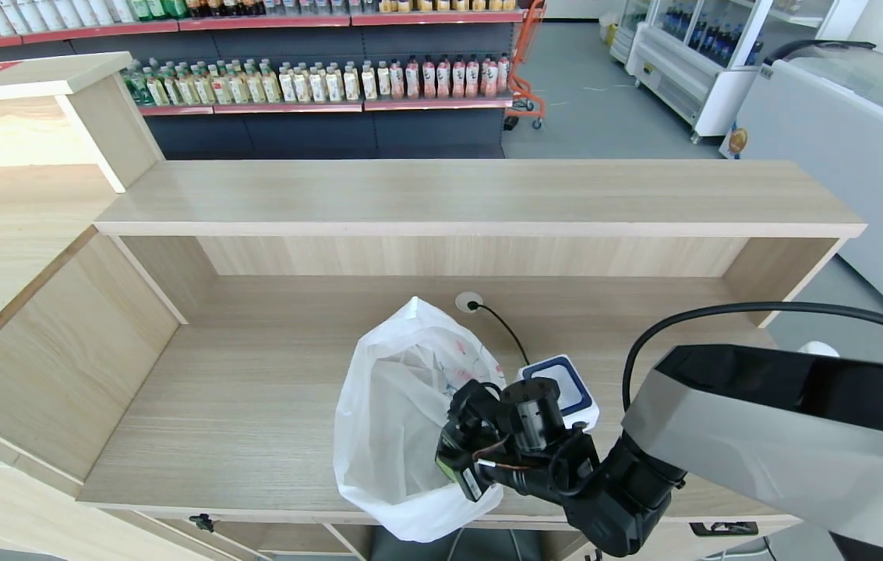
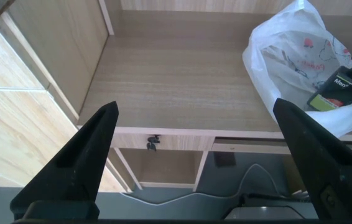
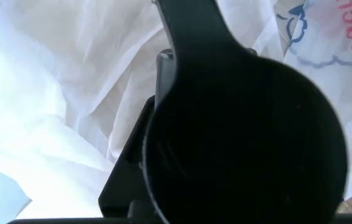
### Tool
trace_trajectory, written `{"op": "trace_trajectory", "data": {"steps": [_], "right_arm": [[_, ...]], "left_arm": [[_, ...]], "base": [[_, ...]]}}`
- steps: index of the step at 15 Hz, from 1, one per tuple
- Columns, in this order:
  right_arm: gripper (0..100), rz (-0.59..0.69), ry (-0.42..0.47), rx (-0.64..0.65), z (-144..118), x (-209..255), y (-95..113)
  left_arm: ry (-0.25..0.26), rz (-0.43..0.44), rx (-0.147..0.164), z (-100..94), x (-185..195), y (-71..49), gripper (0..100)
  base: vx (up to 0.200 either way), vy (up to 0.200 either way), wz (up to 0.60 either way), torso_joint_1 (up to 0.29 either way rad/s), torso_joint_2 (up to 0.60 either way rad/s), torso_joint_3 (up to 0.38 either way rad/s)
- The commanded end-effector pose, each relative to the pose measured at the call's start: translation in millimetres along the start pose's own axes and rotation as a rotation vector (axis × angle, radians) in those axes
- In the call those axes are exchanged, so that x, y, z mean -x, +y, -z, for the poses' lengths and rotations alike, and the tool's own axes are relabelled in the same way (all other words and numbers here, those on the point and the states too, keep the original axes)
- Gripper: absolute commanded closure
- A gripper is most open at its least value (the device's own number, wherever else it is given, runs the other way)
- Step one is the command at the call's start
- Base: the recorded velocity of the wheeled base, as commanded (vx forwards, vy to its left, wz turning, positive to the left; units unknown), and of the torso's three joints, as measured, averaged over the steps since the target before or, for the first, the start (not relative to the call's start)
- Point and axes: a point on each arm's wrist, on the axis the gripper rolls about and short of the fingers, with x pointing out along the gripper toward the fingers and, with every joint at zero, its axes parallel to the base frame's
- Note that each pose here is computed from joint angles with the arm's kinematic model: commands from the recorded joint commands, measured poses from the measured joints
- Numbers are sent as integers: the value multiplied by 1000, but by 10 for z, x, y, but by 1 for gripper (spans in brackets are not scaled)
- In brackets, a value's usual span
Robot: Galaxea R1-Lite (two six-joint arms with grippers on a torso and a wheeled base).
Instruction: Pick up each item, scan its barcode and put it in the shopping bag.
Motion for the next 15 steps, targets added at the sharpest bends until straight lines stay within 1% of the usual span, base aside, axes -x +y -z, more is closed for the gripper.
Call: {"op": "trace_trajectory", "data": {"steps": [1, 2, 5, 8, 10, 11, 12, 13, 15], "right_arm": [[0, -1, 0, 0, -5, 0, 0], [0, -3, -6, 2, -19, 11, 6], [0, -2, -91, 3, -123, 47, 25], [0, 31, -166, -3, -314, 101, -90], [0, 39, -202, -36, -457, 210, -117], [0, 39, -204, -39, -462, 214, -117], [0, 47, -239, -102, -624, 335, -183], [0, 57, -239, -135, -685, 406, -249], [0, 92, -277, -219, -863, 573, -438]], "left_arm": [[0, 0, 0, 0, 0, 0, 0], [0, 0, 0, 0, 0, 0, 0], [0, 0, 0, 0, 0, 0, 0], [0, 0, 0, 0, 0, 0, 0], [0, 0, 0, 0, 0, 0, 0], [0, 0, 0, 0, 0, 0, 0], [0, 0, 0, 0, 0, 0, 0], [0, 0, 0, 0, 0, 0, 0], [0, 0, 0, 0, 0, 0, 0]], "base": [[0, 0, 0, 0, 0, 0], [0, 0, 0, 0, 0, 0], [0, 0, 0, 0, 0, 0], [0, 0, 0, 0, 0, 0], [0, 0, 0, 0, 0, 0], [0, 0, 0, 0, 0, 0], [0, 0, 0, 0, 0, 0], [0, 0, 0, 0, 0, 0], [0, 0, 0, 0, 0, 0]]}}
